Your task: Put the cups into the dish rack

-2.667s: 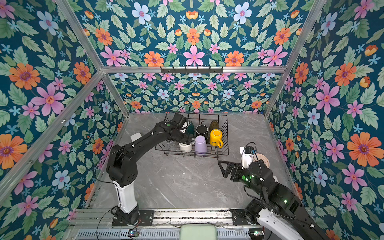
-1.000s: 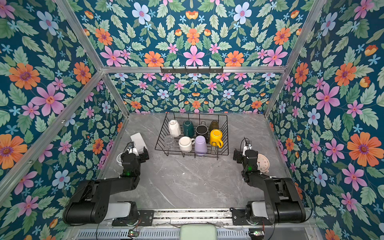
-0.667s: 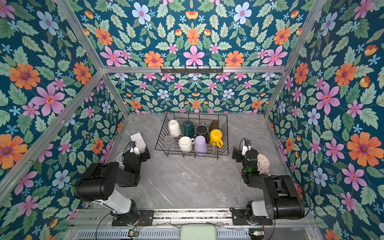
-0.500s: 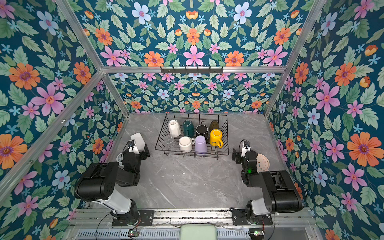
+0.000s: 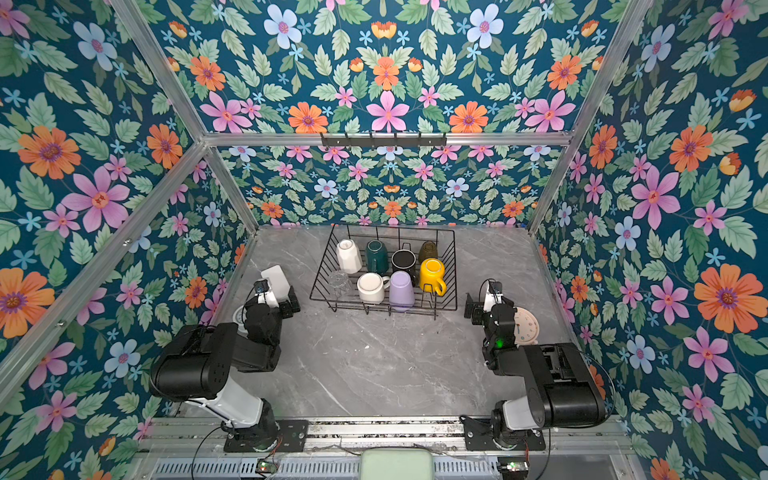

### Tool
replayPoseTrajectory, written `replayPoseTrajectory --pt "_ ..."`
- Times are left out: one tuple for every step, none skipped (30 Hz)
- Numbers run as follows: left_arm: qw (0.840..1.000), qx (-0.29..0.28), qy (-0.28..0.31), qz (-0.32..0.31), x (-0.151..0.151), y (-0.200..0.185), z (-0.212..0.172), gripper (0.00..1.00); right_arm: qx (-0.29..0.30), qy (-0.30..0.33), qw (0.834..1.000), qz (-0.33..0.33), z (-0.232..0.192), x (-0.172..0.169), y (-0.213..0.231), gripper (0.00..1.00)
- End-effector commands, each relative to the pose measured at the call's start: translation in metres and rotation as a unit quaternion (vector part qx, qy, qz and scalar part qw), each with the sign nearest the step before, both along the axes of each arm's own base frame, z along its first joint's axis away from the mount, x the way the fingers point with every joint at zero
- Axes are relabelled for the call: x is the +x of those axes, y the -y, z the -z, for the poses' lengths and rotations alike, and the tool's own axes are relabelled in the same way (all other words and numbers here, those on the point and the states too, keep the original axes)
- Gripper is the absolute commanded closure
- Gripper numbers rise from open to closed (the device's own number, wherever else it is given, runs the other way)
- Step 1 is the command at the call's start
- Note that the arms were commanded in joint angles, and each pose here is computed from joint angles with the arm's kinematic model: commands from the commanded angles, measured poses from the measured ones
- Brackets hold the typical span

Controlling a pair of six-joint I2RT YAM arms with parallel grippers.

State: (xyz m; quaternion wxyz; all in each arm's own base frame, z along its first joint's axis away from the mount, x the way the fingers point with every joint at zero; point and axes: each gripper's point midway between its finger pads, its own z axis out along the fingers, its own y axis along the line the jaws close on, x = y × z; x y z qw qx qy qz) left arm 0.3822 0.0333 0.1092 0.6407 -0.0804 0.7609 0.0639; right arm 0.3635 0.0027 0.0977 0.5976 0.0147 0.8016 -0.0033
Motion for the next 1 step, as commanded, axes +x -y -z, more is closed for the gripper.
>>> replayPoseTrajectory --pt "1.000 0.005 0.016 -0.003 0.0003 -0.0009 -0.0078 0.00 -0.001 0.014 1.000 -0.001 -0.0070 0.0024 -0.0003 0.01"
